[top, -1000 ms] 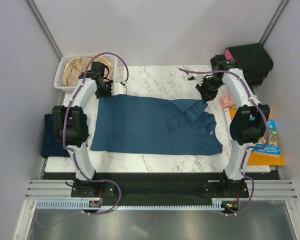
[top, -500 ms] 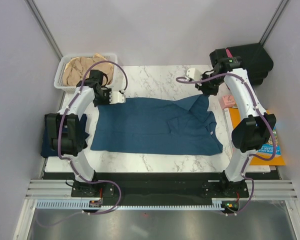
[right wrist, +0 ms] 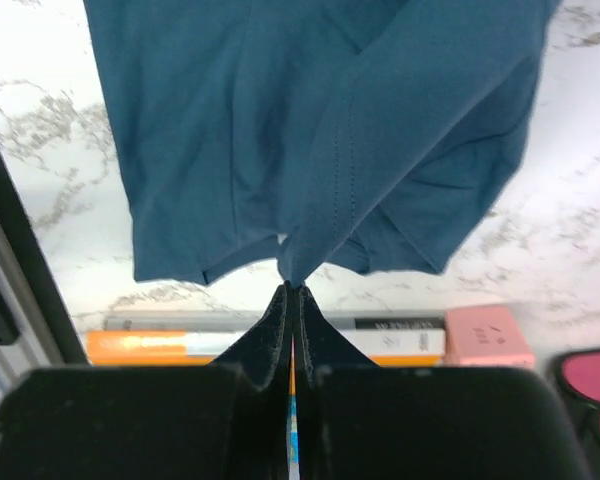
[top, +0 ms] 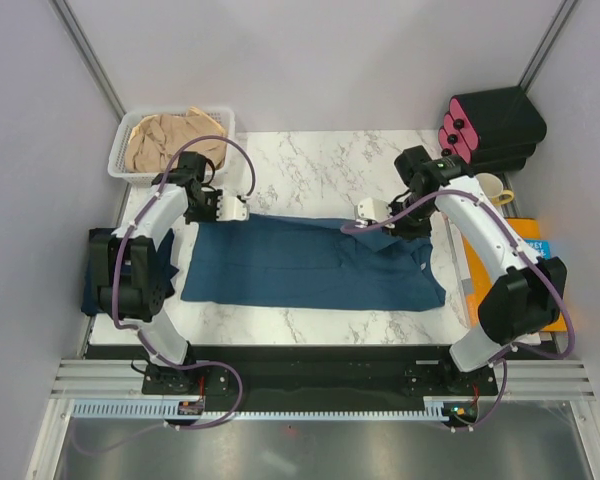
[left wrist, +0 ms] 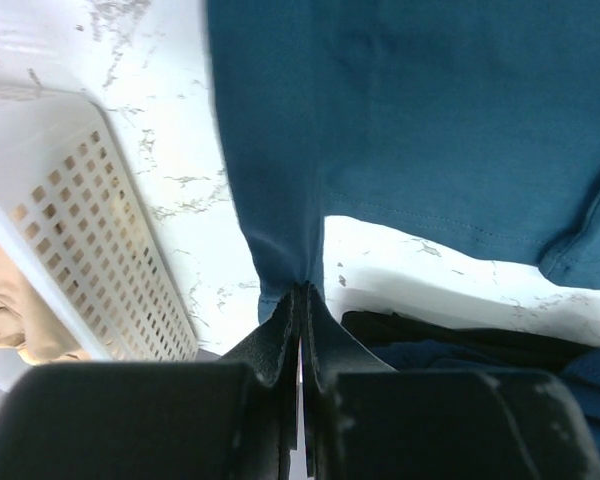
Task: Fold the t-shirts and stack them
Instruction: Fold the other side of the tshirt into a rectangle
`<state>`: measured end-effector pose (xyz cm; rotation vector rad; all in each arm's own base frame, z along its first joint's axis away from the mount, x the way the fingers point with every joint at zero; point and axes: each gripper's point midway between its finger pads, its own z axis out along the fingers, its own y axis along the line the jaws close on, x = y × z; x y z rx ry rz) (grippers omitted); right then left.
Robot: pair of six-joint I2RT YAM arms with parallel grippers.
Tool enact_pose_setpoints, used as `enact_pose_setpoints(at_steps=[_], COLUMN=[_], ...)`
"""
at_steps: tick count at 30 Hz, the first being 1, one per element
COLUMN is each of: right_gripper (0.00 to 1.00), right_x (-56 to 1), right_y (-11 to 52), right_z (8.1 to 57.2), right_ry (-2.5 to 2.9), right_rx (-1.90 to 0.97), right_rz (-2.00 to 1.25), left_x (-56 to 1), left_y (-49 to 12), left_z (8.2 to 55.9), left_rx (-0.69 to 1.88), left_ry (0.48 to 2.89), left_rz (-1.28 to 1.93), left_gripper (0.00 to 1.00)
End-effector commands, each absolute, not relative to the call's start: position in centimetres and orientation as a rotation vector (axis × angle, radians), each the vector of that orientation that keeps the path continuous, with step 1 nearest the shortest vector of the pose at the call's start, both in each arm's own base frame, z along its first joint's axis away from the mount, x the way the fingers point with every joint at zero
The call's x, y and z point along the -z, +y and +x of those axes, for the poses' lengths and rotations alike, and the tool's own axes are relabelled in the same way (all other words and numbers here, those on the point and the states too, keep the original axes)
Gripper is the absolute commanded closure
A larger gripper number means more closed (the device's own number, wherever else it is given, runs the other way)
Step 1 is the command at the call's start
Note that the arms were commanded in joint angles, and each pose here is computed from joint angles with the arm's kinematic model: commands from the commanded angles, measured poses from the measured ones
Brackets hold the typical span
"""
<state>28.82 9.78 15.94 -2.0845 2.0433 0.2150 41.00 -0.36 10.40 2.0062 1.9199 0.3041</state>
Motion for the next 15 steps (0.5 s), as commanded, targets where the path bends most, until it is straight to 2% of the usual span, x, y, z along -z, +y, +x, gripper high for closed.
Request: enact_pose_setpoints(at_steps=[1,7,15], right_gripper=[1.0,1.0,1.0], right_x=[-18.4,-19.5,-17.1], right_y=[6.7,6.5,7.9], right_z=[26.3,26.4,22.6], right_ry=[1.999,1.933,1.861], right_rx=[-0.085,-0.028,-0.15], right_rz=[-2.217,-2.238,-2.363], left_x=[-11.4,-10.4,-10.0], left_y=[0.2,0.7,1.8], left_z=[40.7,39.9,39.1], left_rx=[-0.374,-0.378,-0.384], left_ry=[1.847,1.839,1.84], left_rz=[2.05,2.085,2.099], left_gripper=[0.98,0.98,0.98])
